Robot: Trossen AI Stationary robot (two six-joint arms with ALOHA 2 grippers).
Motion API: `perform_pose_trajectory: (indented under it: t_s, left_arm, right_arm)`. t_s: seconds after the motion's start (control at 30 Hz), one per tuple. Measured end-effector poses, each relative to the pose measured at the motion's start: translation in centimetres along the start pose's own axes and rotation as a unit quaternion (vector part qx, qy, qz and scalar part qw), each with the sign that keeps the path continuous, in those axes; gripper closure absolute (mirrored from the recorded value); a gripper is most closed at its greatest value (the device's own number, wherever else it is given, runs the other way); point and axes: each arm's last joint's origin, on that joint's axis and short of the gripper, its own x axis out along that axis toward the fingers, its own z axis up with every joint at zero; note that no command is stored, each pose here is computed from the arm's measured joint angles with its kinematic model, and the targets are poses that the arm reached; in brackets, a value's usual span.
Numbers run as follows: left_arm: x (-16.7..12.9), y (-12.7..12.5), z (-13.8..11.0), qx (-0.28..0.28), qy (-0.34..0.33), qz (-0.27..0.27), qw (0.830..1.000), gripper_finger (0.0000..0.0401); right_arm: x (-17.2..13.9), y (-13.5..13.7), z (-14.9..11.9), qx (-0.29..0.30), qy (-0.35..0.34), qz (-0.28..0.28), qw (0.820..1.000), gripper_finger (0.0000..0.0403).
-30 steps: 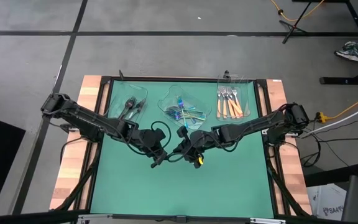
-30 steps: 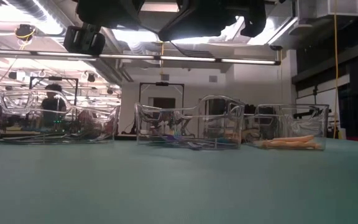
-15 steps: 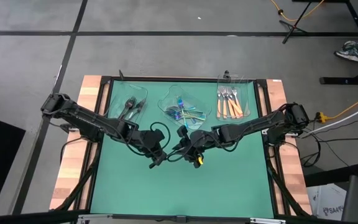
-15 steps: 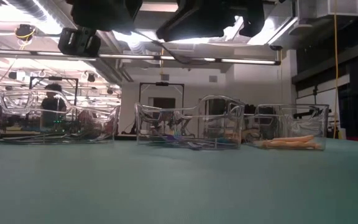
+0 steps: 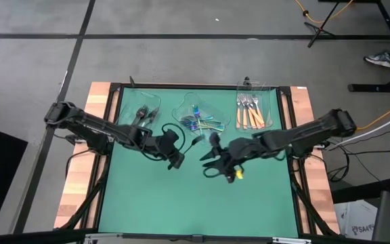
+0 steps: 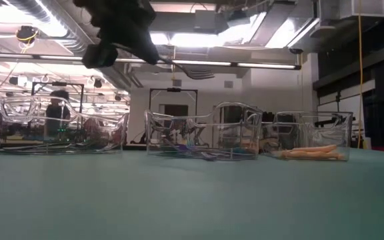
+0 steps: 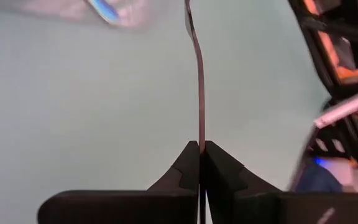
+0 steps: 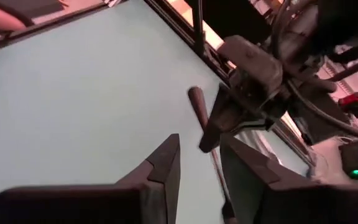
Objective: Sort silverware by color (type)
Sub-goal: Put the black fork into the left transparent bin
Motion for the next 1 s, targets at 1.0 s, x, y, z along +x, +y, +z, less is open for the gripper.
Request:
perform_pose_trajectory:
  t_s: [1.0]
  left_arm:
    - [-12.6, 9.9, 3.7, 0.045, -0.064, 0.314, 0.946, 0.0400]
  right_arm:
    - [-24.2, -1.4, -2.0, 0.202, -0.102, -0.056, 0.973, 0.0297]
